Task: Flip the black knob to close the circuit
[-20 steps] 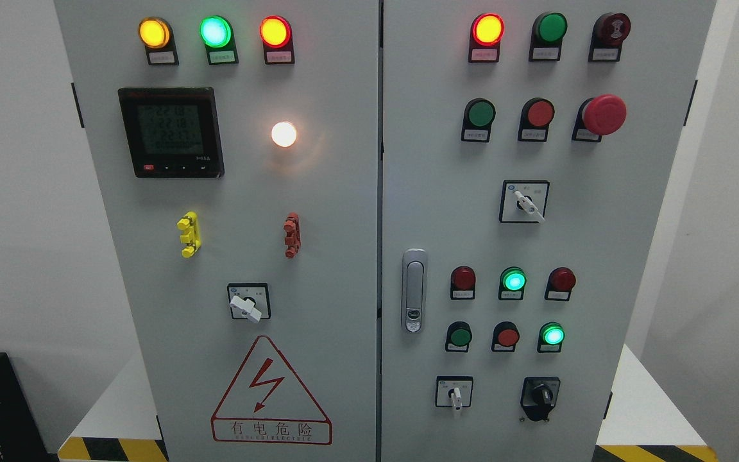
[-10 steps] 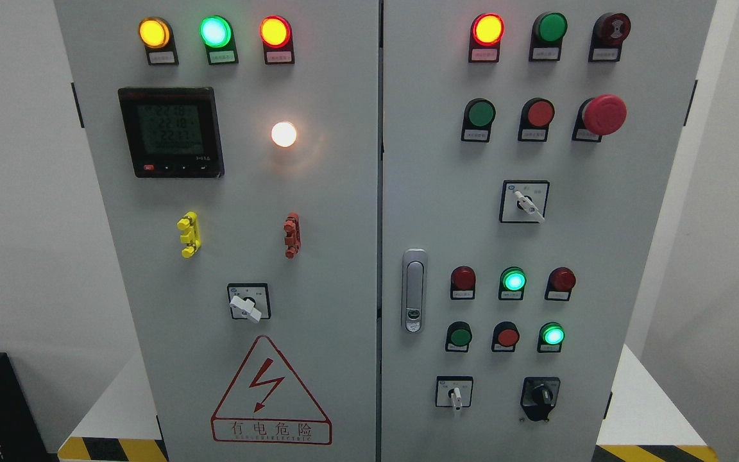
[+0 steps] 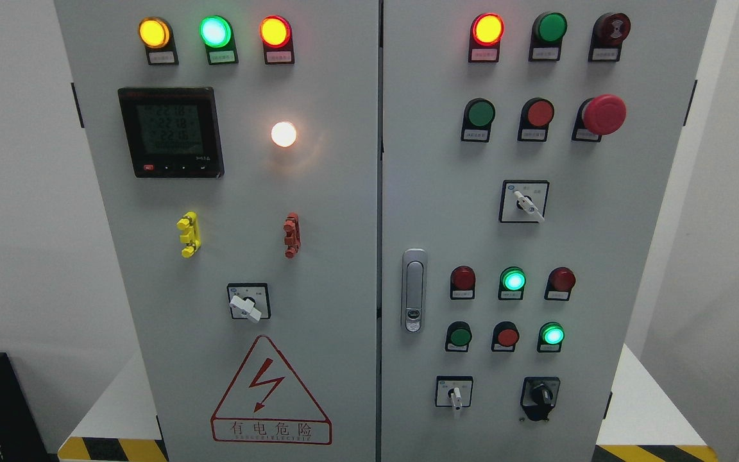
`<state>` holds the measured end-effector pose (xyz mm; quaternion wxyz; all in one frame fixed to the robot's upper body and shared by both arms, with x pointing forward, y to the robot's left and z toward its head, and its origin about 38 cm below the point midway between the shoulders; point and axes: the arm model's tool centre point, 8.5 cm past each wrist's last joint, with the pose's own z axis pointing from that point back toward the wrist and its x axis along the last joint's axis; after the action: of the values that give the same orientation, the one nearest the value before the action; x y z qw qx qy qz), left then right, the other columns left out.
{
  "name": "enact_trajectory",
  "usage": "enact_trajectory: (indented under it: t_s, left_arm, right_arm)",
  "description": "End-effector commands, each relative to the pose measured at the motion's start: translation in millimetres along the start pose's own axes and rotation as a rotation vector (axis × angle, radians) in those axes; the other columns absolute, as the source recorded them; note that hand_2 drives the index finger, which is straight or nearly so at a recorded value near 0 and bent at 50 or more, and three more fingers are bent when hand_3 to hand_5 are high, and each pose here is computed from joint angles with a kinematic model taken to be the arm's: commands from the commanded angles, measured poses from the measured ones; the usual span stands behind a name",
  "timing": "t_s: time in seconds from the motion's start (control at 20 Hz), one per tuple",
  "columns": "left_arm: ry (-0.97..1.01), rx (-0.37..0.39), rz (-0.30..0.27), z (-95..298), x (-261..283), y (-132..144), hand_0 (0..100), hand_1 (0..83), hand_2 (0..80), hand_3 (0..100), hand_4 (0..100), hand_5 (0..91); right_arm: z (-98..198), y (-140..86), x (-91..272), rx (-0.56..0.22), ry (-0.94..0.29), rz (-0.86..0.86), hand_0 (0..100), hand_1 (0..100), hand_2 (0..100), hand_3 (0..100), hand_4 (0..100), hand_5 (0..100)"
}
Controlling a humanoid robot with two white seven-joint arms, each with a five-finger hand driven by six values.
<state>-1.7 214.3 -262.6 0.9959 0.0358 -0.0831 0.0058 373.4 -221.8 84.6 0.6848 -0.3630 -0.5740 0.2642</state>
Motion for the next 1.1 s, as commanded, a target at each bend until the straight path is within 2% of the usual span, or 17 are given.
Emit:
enact_trajectory:
  t_s: [0.0,0.55,0.7,1.05]
  left_arm:
    - [0.017,-0.008,-0.044,1.5,-6.8,-0.6,12,55.6,0.0,0,0,0.0]
    - [0.017,-0.01,-0.044,1.5,-6.8,-0.7,12,55.6,0.0,0,0,0.0]
    - [0.019,-0.01,-0.044,1.5,-7.0,-0.7,12,55.6,0.0,0,0,0.0]
    - [0.019,-0.008,-0.044,1.5,-7.0,-0.6,12,55.6,0.0,0,0,0.0]
  right_arm:
    - [-10.6,-42.9,14.6,-0.122,-0.015,-0.005,0,8,80,99,78,80]
    - [-26.5,-61.6,4.3,-0.151,0.075,0.052,0,7,80,97,79,80]
    - [-32.0,-73.2,2.3,-0.182,0.094,0.056,0,6,80,97,79,80]
    - [-39.7,-79.0,2.7,-0.191,0.108,0.079,0,6,80,96,79,81]
